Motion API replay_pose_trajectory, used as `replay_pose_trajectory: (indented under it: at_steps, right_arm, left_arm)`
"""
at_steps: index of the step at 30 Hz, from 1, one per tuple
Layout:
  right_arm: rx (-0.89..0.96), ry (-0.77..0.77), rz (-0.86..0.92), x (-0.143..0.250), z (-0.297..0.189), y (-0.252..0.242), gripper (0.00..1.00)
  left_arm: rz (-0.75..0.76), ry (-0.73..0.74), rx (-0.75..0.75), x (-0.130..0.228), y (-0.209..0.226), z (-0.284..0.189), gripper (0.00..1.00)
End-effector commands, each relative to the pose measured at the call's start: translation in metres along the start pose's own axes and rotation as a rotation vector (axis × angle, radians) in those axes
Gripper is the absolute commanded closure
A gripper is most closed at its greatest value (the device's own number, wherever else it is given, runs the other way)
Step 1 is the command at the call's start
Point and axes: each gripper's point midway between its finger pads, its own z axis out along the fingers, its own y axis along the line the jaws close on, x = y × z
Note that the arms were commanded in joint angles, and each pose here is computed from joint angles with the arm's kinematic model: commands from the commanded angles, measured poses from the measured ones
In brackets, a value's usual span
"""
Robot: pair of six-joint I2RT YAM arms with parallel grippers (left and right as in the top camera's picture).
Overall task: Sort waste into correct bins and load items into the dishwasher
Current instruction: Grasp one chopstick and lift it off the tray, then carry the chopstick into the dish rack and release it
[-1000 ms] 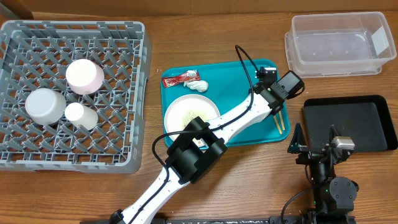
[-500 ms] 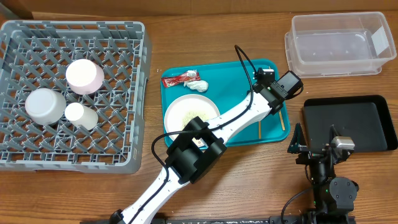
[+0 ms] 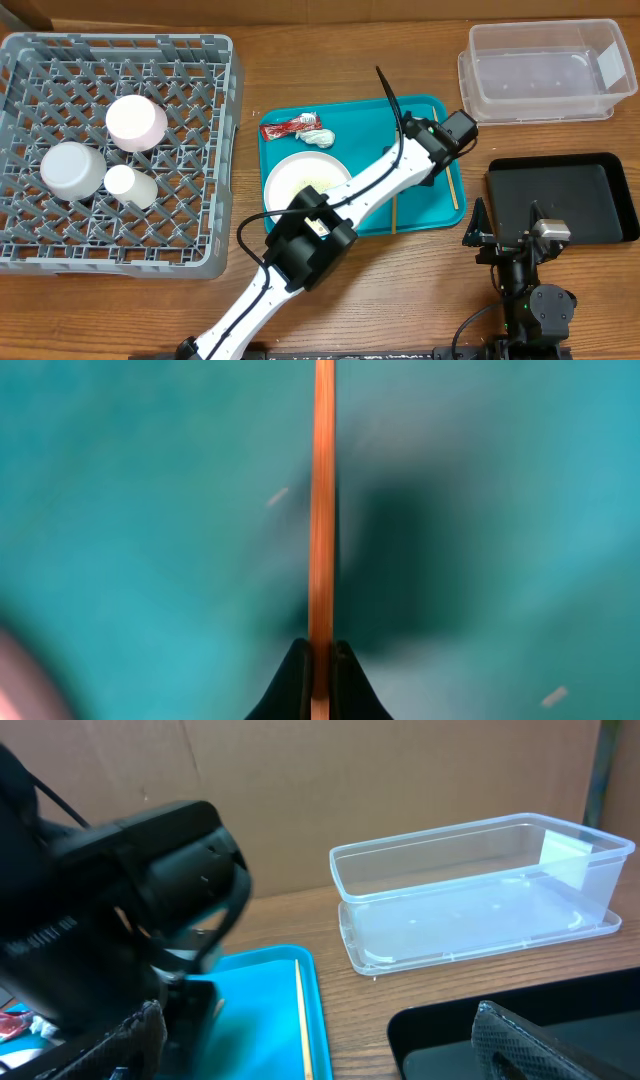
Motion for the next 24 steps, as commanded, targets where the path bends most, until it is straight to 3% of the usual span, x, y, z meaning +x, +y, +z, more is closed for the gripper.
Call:
replay_pose_trajectory:
  at_steps: [1, 9, 14, 21, 24]
  right_arm:
    - [0.0, -0.005, 0.004, 0.002, 0.0, -0.001, 0.0]
    - [0.0, -0.005, 0.004, 0.002, 0.0, -0.001, 0.0]
    - [0.0, -0.005, 0.004, 0.002, 0.0, -0.001, 0.0]
    - [0.0, -0.005, 0.004, 0.002, 0.0, -0.001, 0.0]
    - [0.0, -0.005, 0.004, 0.002, 0.0, -0.001, 0.0]
  left_arm:
    - [0.004, -0.045, 0.057, -0.033, 0.016, -0.049, 0.96]
    - [-0.027, -0.044, 0.028, -0.064, 0.105, -0.113, 0.96]
    - [-0.023, -0.046, -0.026, -0.079, 0.183, -0.137, 0.96]
    - [-0.036, 0.063, -0.111, -0.079, 0.303, -0.133, 0.96]
    - [-0.056, 0.124, -0.052, -0.072, 0.33, -0.12, 0.96]
